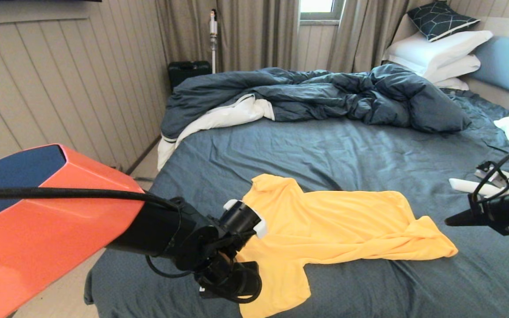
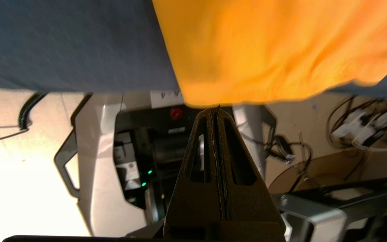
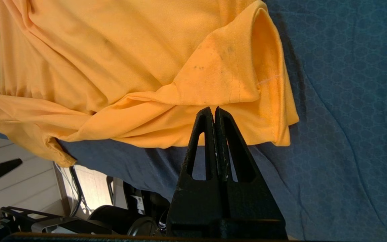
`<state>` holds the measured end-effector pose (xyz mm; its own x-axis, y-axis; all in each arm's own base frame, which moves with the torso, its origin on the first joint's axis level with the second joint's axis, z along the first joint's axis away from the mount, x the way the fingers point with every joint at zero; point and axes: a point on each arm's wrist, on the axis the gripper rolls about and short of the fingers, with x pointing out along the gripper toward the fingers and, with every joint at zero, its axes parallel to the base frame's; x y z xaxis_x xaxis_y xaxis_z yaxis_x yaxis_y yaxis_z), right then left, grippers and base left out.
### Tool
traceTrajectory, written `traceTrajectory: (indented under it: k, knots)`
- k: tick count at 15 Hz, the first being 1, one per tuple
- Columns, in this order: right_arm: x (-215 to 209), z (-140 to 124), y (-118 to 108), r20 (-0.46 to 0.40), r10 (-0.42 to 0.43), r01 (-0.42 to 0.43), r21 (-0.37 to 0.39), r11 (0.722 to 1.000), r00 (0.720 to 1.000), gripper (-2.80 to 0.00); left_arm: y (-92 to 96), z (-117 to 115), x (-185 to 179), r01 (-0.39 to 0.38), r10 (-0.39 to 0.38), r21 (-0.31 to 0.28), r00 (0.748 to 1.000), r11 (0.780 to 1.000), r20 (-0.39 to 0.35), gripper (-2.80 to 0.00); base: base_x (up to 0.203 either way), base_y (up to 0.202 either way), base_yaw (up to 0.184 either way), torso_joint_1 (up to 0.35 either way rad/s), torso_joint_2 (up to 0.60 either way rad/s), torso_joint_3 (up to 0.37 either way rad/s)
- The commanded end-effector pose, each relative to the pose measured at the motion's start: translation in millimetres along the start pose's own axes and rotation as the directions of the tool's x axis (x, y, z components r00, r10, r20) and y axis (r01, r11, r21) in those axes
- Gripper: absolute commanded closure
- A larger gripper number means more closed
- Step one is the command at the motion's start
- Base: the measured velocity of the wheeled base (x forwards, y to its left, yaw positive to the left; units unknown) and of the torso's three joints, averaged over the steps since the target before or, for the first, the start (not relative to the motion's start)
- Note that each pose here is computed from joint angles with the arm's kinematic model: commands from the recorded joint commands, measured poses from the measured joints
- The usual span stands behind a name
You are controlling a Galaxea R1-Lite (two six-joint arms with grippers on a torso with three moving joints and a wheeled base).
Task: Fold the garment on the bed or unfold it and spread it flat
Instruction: Fold the yellow T-shirt
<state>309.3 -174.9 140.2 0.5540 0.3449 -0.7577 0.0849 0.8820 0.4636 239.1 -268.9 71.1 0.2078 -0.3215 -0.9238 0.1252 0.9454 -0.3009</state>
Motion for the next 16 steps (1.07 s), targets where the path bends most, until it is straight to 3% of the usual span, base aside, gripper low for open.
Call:
traceTrajectory:
  k: [1, 3, 4, 12, 16]
  knots:
    - [0.1, -0.1, -0.2, -0.002, 0.004, -0.004, 0.001, 1.000, 1.000, 0.00, 0.5, -5.8, 6.0, -0.014, 0.014, 0.004, 1.000, 1.000, -0.022, 0.00, 0.000, 0.000, 0.000, 0.000, 0.00, 0.000]
    - [1.0, 0.2, -0.3, -0.002, 0.004, -0.004, 0.001, 1.000, 1.000, 0.00, 0.4, -5.5, 8.6, -0.016, 0.016, 0.003, 1.000, 1.000, -0.022, 0.00, 0.000, 0.000, 0.000, 0.000, 0.00, 0.000]
    - [1.7, -0.2, -0.7, -0.005, 0.005, -0.005, 0.001, 1.000, 1.000, 0.00, 0.7, -5.5, 9.2, -0.016, 0.016, 0.001, 1.000, 1.000, -0.014, -2.80, 0.000, 0.000, 0.000, 0.000, 0.00, 0.000]
    - [2.5, 0.6, -1.4, -0.005, 0.005, -0.005, 0.003, 1.000, 1.000, 0.00, 2.1, -6.0, 23.4, -0.034, 0.033, -0.030, 0.999, 0.999, -0.036, -2.80, 0.000, 0.000, 0.000, 0.000, 0.00, 0.000]
    - [1.9, 3.2, -1.5, 0.004, 0.003, -0.003, -0.005, 1.000, 1.000, 0.00, -0.4, -2.0, 35.5, -0.024, 0.023, -0.060, 1.000, 0.998, -0.010, -2.80, 0.000, 0.000, 0.000, 0.000, 0.00, 0.000]
